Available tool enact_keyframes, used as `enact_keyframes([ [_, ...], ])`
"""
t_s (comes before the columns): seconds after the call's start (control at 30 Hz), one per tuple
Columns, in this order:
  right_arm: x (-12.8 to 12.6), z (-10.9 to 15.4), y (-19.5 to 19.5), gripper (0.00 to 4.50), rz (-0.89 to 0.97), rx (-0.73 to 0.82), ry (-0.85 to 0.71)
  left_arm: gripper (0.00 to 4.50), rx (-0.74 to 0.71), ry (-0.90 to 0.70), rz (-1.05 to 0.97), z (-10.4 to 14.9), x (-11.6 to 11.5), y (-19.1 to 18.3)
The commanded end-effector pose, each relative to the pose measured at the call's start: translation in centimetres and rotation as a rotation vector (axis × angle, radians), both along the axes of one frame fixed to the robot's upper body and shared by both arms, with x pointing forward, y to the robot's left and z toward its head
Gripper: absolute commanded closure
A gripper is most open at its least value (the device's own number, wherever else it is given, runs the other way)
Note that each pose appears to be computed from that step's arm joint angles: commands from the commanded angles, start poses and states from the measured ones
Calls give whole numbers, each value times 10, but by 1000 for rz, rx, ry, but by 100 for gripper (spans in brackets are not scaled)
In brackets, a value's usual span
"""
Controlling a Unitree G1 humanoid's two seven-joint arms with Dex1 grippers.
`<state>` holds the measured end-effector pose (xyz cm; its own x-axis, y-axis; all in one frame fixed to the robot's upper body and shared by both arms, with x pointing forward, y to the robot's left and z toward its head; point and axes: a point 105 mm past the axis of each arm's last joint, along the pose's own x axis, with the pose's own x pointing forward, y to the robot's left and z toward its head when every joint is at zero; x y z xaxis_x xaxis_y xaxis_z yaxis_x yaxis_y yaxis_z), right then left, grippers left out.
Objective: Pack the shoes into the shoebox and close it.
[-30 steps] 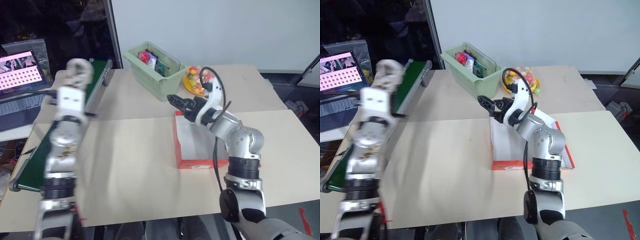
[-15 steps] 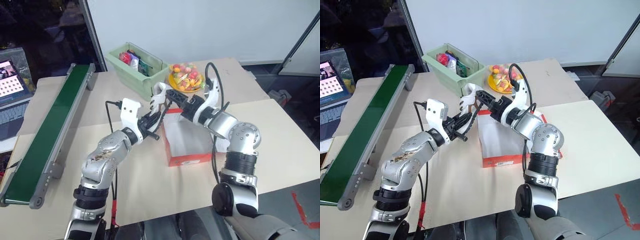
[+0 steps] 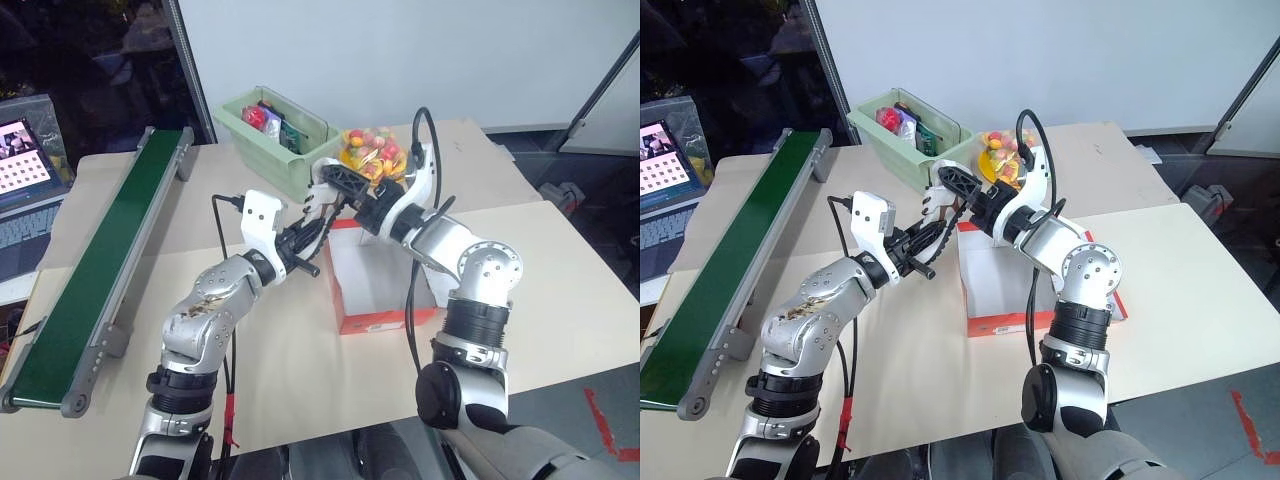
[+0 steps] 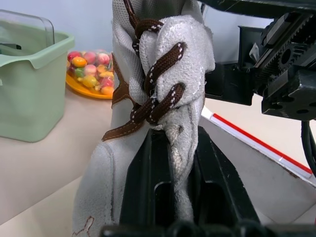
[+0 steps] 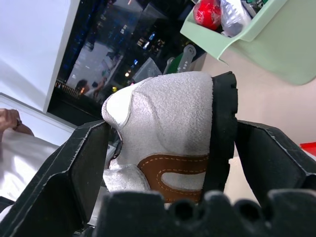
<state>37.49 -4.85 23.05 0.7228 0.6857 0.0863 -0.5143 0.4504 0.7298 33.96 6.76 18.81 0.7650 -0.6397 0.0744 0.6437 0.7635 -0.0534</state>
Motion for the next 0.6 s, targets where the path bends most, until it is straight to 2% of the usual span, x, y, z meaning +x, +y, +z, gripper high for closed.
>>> enact_keyframes([
  [0.03,-17,17,26,26,110,12,-74,450,1,-54,-27,12,0,-8],
  [0.1,-17,17,26,68,105,11,-72,450,5,-59,-25,13,0,-8],
  [0.2,-17,16,28,176,105,9,-71,450,12,-65,-14,13,1,-6],
  [0.37,-17,16,28,307,105,6,-69,450,45,-78,-14,11,1,-6],
  [0.6,-16,20,27,307,94,40,-71,450,82,-88,-32,4,-2,-7],
])
